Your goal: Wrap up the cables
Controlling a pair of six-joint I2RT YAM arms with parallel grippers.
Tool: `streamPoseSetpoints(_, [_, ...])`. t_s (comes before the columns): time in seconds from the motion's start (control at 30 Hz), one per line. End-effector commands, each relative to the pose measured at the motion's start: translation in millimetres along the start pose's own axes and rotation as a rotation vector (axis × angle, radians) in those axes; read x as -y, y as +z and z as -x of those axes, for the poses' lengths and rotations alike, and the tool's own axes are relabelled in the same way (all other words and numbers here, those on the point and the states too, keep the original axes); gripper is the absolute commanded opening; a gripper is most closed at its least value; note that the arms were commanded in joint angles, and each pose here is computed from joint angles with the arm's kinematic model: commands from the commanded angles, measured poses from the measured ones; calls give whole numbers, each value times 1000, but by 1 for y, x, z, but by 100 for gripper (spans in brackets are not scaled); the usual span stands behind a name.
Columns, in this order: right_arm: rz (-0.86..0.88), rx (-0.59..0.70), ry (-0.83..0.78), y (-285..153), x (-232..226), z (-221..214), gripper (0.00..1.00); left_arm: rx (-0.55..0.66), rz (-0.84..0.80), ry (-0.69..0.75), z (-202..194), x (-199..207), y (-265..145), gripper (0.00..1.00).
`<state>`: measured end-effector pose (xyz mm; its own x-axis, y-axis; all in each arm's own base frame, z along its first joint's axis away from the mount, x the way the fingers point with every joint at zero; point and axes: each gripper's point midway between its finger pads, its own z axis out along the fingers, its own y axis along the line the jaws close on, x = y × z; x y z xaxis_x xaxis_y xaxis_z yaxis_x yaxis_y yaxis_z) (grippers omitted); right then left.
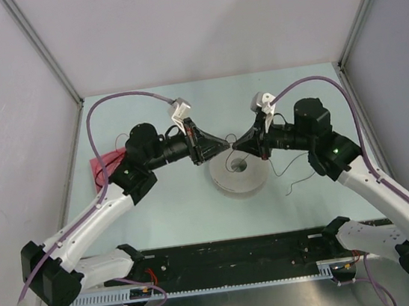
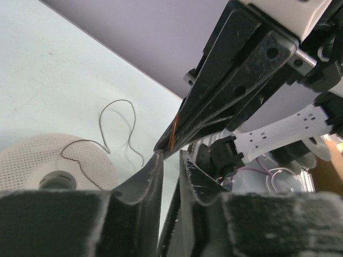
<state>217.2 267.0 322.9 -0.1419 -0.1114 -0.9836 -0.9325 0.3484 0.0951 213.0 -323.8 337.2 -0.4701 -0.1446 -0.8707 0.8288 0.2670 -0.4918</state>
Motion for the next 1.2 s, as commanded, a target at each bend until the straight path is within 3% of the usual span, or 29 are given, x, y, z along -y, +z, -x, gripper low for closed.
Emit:
streamPoseSetpoints(0.0, [0,62,-15,-6,3,19,0,38,-45,-10,16,10,-11,40])
streamPoseSetpoints(0.03, [-4,51,-16,-7,3,16,0,42,-44,-12,19,7,-13,51])
streamPoseSetpoints(0.1, [-31,24,-22,-12,9,9,0,50,-16,-16,24,-4,-19,60])
streamPoseSetpoints(0.2, [-99,-10,-24,-25,26,0,0,22,103,-40,15,-41,-28,64])
streamPoseSetpoints(0.37, [-268,-32,-104,-66,81,-5,0,-106,203,-158,-44,-91,-32,71])
streamPoseSetpoints(0.53, [-554,-103,-211,-150,159,-10,0,-229,271,-244,-98,-133,-29,79])
streamPoseSetpoints(0.7, [-878,-136,-317,-243,219,4,0,-303,359,-265,-131,-173,-25,81])
streamPoseSetpoints(0.83, [-1050,-113,-342,-297,240,19,0,-355,408,-322,-153,-199,-19,81])
streamPoseSetpoints(1.0, [-1038,-96,-269,-305,238,9,0,-396,374,-402,-171,-212,-4,77])
streamPoseSetpoints(1.17, [-923,-90,-155,-280,228,-11,0,-384,303,-441,-171,-215,13,63])
